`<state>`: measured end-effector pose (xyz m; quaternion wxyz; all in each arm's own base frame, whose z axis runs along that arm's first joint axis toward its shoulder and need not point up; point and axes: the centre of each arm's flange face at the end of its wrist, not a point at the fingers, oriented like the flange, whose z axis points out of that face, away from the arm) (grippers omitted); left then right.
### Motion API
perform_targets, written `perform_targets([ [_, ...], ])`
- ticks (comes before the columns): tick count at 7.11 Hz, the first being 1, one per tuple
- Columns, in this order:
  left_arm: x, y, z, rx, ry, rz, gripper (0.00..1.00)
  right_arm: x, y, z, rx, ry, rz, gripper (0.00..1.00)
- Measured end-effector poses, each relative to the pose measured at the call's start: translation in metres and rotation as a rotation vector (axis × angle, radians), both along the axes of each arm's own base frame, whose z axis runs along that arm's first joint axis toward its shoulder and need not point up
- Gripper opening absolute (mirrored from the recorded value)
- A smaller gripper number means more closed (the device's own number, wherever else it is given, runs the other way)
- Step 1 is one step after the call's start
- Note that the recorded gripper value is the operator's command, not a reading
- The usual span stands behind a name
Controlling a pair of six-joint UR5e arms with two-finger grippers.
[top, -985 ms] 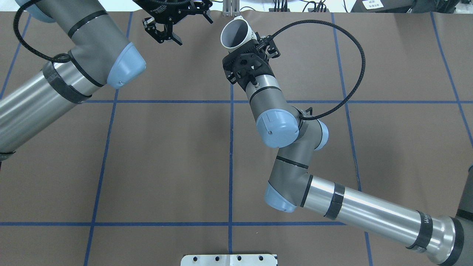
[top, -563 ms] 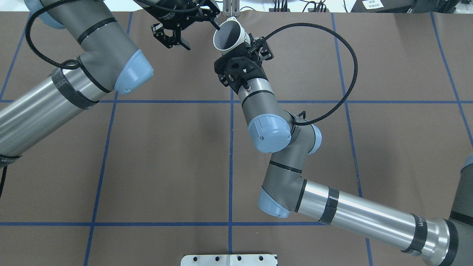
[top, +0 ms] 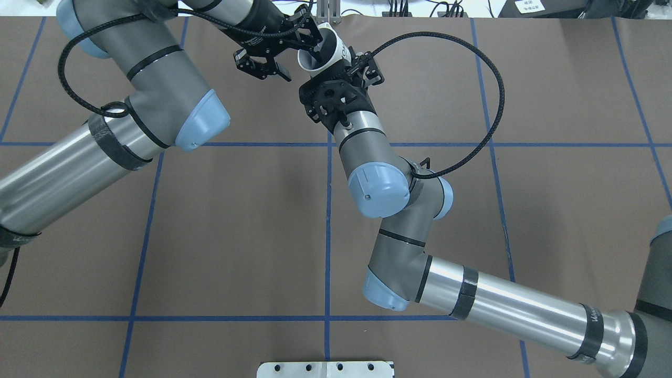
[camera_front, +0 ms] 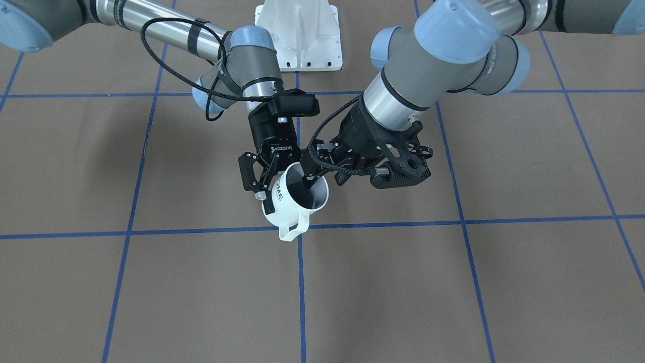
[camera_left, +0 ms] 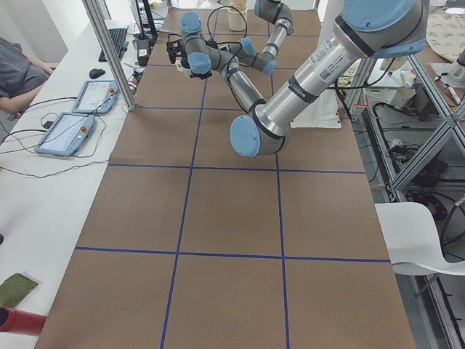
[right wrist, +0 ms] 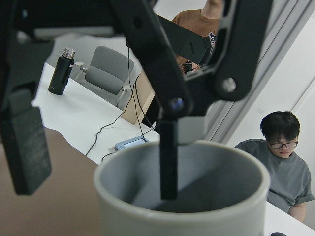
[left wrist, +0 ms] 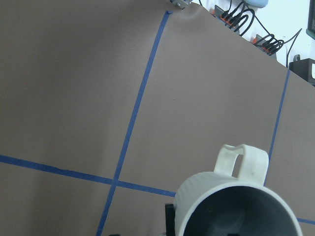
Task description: Left arm hands cup to right arm to dump lemon
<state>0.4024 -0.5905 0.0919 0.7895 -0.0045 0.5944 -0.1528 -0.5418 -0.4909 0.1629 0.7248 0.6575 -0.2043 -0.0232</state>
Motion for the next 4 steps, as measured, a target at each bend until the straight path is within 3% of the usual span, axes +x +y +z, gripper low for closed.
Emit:
perform_targets([
  [4, 0.0018, 0.0011, 0.0007, 0.002, -0.001, 0.003, 0.38, 0.0009, 0.0008, 0.0016, 0.001, -0.002, 0.002, 0.32],
])
